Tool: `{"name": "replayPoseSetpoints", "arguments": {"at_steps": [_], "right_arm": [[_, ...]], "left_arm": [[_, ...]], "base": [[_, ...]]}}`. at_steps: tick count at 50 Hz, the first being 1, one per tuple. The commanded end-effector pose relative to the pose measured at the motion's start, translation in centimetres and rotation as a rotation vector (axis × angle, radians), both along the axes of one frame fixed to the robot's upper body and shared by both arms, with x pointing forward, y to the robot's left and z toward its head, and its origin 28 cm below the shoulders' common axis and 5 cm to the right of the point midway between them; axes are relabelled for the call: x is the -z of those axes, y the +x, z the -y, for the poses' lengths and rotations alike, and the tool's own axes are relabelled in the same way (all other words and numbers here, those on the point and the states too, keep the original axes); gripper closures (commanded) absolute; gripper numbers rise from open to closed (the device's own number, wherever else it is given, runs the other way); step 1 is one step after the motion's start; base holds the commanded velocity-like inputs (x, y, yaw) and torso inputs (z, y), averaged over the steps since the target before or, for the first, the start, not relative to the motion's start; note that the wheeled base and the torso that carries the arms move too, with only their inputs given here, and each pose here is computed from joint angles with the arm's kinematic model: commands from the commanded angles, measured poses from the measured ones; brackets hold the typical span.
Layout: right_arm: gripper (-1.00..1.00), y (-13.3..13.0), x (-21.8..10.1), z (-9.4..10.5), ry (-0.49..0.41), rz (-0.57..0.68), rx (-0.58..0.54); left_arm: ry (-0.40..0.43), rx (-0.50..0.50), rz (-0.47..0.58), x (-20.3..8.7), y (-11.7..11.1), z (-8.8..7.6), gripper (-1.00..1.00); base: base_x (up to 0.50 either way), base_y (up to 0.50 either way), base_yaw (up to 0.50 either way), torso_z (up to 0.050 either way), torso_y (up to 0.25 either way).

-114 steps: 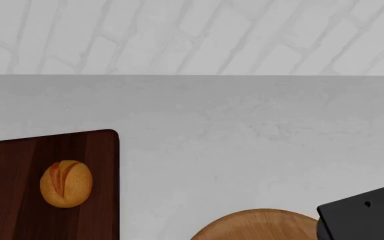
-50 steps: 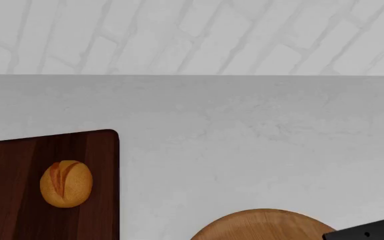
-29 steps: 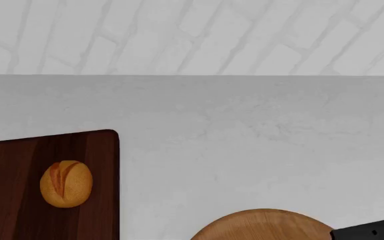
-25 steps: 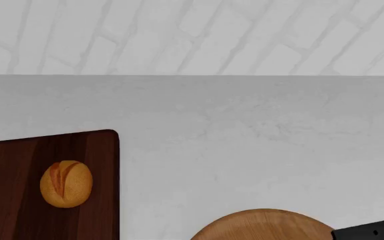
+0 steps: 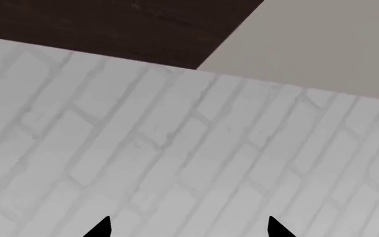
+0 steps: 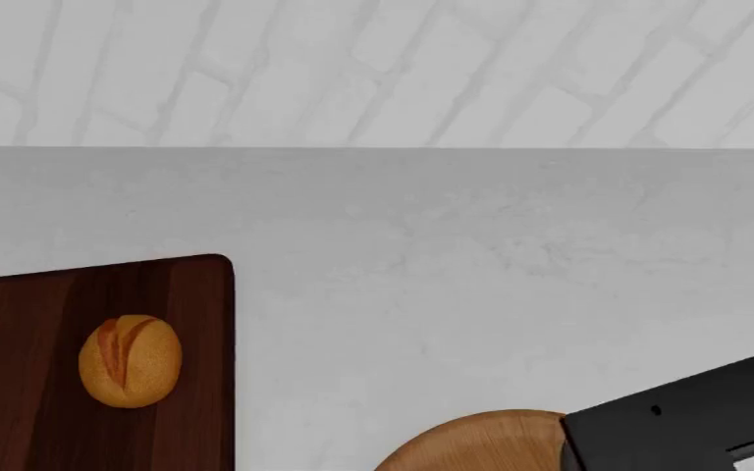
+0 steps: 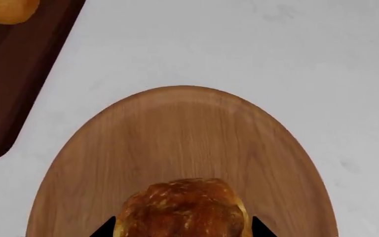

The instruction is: Place all breads on the cutting board.

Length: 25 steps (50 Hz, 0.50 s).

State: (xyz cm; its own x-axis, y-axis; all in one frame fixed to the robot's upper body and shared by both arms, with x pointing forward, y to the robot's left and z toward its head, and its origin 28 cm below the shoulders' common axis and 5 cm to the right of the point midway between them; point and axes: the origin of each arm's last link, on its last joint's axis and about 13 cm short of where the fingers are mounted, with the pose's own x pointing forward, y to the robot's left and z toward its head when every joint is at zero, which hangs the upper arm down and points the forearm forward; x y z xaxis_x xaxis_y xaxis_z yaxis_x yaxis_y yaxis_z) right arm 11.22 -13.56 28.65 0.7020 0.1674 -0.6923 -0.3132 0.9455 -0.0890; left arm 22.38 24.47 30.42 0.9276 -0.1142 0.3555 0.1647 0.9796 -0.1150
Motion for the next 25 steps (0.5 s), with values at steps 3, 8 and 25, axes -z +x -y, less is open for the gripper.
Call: {"name": "replayPoseSetpoints", "arguments": {"at_steps": [3,8,25], "right_arm": [[1.00,0.7,-1.3,-2.6,-0.015,0.064,-0.165],[1.00,1.6,-1.3,-3.4,-0.003,0.070,-0.226],[1.00,2.5,-1.7,-7.4,0.097,0.071,-0.489]], "left_arm": [[-0.004,0.002,0.006,-0.4,-0.5,-0.3,-1.00],[-0.004,-0.017,0.012,-0.9,-1.3,-0.9,-1.00],[-0.001,-0.041,0.027,-0.9,-1.4,-1.1,-1.00]], "base": [[0.00,0.00,0.00,0.000,0.000],[0.00,0.00,0.00,0.000,0.000],[0.00,0.00,0.00,0.000,0.000]]}}
